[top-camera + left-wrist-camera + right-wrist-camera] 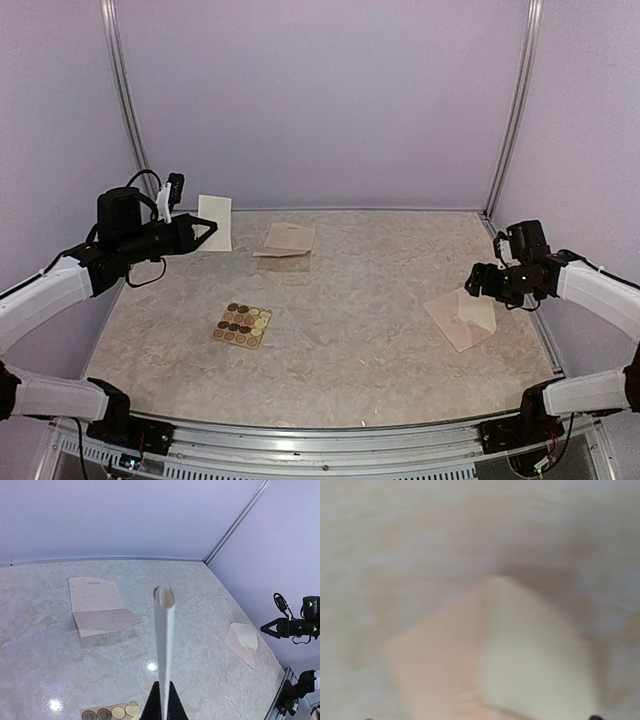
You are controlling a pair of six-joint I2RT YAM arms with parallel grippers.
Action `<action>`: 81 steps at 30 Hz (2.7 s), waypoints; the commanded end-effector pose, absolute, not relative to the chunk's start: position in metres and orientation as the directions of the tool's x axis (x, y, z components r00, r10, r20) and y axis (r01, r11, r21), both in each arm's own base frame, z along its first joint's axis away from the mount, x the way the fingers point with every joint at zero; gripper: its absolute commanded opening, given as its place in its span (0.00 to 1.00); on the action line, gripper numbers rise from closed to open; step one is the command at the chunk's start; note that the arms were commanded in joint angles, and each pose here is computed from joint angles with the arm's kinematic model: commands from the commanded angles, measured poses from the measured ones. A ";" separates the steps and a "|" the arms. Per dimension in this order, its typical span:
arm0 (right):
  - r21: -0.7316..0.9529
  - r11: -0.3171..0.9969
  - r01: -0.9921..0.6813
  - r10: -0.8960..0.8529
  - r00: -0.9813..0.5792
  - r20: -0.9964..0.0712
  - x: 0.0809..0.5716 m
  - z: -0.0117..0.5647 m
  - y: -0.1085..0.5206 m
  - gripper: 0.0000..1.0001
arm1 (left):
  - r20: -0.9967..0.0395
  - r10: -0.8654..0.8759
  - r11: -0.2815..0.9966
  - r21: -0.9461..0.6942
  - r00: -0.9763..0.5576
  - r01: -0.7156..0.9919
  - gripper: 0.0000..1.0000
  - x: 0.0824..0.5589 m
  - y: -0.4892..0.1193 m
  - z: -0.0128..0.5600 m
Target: Place the letter into the envelope and seal it
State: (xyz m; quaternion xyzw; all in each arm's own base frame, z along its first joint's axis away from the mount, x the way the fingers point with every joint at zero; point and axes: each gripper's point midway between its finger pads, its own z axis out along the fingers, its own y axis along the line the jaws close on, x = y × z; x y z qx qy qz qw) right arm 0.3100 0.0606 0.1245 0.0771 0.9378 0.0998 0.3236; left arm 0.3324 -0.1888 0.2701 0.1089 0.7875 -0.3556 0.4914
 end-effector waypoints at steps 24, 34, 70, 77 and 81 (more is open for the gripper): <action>0.278 0.948 0.152 0.264 -0.864 -0.429 0.317 0.038 0.033 0.41 | -0.881 -0.151 0.717 -0.409 -0.448 0.564 0.00 0.332 -0.175 0.274; 0.237 0.954 0.182 0.268 -0.871 -0.411 0.318 0.026 0.034 0.22 | -0.879 -0.151 0.714 -0.414 -0.453 0.565 0.00 0.332 -0.175 0.272; 0.590 0.806 0.042 0.373 -0.811 -0.451 0.256 0.085 0.277 0.70 | -0.819 -0.368 0.624 -0.569 -0.440 0.536 0.00 0.268 -0.235 0.297; 0.583 0.775 -0.242 0.228 -0.753 -0.617 0.243 0.153 0.279 0.79 | -0.749 -0.508 0.481 -0.657 -0.425 0.581 0.00 0.215 -0.265 0.327; 0.619 0.577 -0.533 0.093 -0.710 -0.698 0.211 0.212 0.315 0.79 | -0.735 -0.506 0.400 -0.664 -0.452 0.632 0.00 0.186 -0.291 0.339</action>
